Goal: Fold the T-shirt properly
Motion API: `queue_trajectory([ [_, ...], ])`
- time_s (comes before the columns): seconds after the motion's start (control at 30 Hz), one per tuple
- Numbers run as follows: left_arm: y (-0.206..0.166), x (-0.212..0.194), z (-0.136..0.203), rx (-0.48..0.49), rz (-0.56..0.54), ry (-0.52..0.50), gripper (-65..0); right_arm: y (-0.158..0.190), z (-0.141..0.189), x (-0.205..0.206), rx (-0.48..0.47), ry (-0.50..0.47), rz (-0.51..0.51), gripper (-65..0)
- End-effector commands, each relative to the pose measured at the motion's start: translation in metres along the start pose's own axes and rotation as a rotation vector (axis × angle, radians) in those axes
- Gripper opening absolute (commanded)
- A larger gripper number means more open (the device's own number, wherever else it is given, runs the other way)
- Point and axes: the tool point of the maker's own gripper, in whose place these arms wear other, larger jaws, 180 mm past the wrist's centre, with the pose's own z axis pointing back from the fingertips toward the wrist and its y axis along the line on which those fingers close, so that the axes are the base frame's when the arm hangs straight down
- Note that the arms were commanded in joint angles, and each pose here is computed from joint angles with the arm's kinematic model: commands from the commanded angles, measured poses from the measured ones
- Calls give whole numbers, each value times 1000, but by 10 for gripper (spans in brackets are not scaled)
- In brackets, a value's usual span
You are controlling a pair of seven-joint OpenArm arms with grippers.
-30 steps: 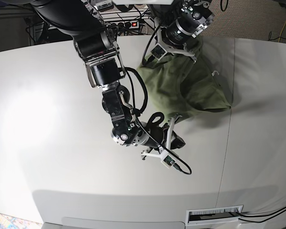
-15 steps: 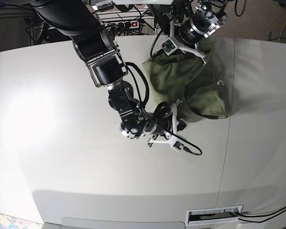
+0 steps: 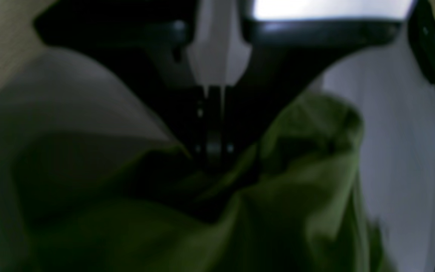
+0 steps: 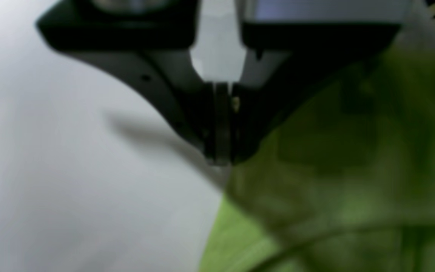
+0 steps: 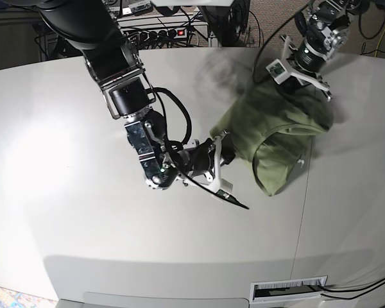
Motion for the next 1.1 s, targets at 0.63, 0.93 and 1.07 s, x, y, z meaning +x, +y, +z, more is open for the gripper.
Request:
queue_trajectory([
  [0.63, 120, -44, -34, 260, -23, 94, -650, 27, 32, 28, 137, -104, -11, -650],
  [0.93, 158, -7, -3, 456, 49, 67, -650, 2, 39, 16, 47, -87, 6, -650],
  [1.07, 156, 26, 7, 413, 211, -42, -650, -15, 46, 10, -7, -93, 7, -650],
])
